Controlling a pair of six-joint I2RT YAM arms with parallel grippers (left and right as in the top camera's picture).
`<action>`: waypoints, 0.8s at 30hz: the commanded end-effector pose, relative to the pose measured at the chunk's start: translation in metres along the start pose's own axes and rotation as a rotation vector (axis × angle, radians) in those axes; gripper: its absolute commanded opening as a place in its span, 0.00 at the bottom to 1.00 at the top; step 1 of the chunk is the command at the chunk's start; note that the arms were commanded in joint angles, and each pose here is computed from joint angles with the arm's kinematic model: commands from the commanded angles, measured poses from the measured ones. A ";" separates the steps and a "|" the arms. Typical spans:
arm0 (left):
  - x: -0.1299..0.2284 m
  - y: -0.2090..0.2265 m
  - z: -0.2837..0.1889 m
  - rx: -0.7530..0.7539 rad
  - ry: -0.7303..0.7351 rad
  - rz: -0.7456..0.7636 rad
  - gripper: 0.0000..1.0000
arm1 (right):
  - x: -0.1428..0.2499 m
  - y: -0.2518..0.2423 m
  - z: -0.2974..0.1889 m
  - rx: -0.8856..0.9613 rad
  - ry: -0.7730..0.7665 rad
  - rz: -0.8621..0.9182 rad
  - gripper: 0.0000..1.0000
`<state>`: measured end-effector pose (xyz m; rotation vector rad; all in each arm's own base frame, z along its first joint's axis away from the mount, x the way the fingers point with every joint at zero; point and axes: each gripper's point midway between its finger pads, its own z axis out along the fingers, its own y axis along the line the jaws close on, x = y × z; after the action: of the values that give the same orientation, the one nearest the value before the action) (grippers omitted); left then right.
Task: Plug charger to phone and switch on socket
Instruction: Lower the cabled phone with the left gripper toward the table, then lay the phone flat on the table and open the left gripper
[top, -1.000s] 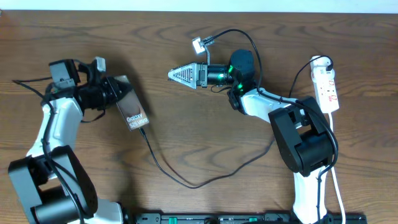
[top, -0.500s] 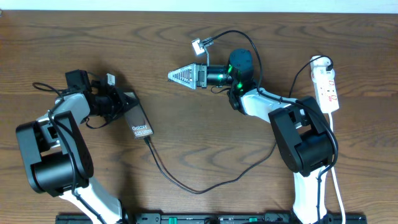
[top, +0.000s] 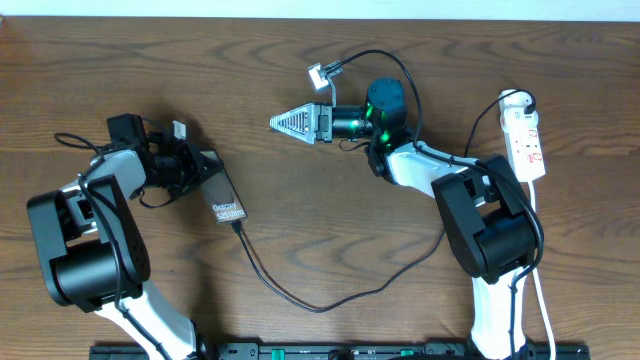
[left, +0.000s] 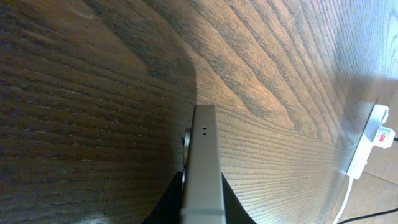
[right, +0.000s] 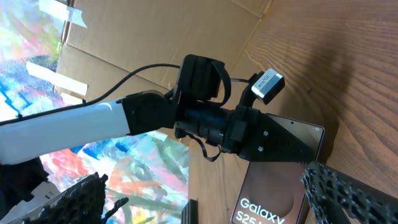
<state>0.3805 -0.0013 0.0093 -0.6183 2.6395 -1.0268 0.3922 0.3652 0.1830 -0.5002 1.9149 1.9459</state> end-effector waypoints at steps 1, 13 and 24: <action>0.007 0.005 0.003 -0.007 0.017 -0.001 0.07 | -0.003 0.003 0.002 -0.005 0.000 -0.025 0.99; 0.018 0.016 0.009 -0.022 0.021 -0.008 0.07 | -0.002 0.003 0.002 -0.004 0.004 -0.019 0.99; 0.018 0.016 0.009 -0.026 0.021 -0.007 0.17 | -0.001 0.003 0.002 -0.006 0.008 -0.018 0.99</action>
<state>0.3725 -0.0073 0.0025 -0.6145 2.6298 -1.0651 0.3921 0.3653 0.1815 -0.4946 1.9247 1.9479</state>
